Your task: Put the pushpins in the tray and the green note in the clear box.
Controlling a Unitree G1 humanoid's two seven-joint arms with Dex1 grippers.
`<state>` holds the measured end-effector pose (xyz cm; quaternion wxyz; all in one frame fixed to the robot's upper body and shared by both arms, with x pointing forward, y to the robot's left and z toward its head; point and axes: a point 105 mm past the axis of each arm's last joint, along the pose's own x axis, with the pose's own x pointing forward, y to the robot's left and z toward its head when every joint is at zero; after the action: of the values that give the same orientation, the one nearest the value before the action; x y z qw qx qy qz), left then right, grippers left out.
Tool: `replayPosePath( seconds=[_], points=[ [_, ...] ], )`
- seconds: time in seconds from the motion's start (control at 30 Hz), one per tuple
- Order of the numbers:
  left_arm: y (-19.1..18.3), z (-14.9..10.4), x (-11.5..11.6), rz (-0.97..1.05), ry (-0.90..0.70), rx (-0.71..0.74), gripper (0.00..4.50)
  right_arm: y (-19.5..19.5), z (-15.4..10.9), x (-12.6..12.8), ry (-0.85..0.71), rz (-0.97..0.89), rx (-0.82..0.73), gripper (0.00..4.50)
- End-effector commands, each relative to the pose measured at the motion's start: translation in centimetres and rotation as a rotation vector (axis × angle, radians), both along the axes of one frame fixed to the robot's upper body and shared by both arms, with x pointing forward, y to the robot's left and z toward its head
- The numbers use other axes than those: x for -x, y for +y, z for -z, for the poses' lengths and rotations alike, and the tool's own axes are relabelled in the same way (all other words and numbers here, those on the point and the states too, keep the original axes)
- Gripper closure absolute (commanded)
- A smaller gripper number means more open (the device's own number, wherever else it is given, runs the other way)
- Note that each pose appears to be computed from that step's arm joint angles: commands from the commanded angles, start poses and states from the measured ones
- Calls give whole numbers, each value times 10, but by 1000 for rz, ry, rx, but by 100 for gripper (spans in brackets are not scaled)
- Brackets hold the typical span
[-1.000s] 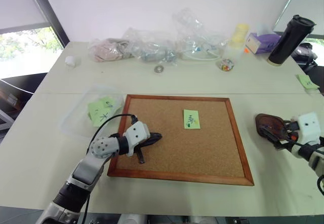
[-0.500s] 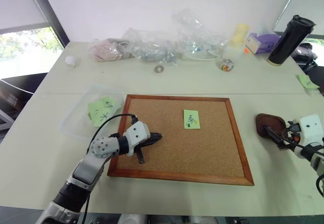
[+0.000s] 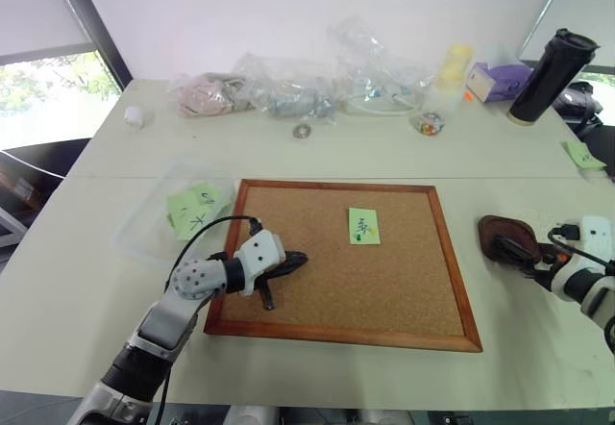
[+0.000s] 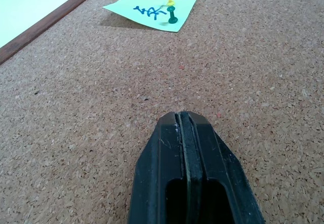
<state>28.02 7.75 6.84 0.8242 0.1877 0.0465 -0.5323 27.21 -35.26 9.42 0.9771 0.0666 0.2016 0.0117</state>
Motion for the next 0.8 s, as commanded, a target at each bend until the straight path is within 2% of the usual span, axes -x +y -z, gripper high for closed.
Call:
replayPosePath(
  seconds=[0.03, 0.27, 0.43, 0.53, 0.6, 0.67, 0.8],
  points=[
    [4, 24, 6, -6, 75, -61, 450, -1, -38, -4, -130, -8, -8, 7],
    [5, 27, 6, -4, 77, -62, 450, -2, -49, -5, -143, -18, -14, 7],
    [4, 27, 6, -5, 78, -59, 450, 1, -33, -2, -99, -30, 2, 7],
    [5, 27, 7, -6, 78, -61, 450, 6, -47, -4, -149, -59, -1, 7],
    [6, 28, 8, -6, 80, -62, 450, 19, -64, -6, -200, -129, 19, 7],
    [6, 28, 9, -3, 83, -66, 450, 48, -79, -6, -231, -268, 44, 7],
    [6, 29, 8, 2, 85, -68, 450, 102, -84, -1, -210, -513, 101, 7]
  ],
)
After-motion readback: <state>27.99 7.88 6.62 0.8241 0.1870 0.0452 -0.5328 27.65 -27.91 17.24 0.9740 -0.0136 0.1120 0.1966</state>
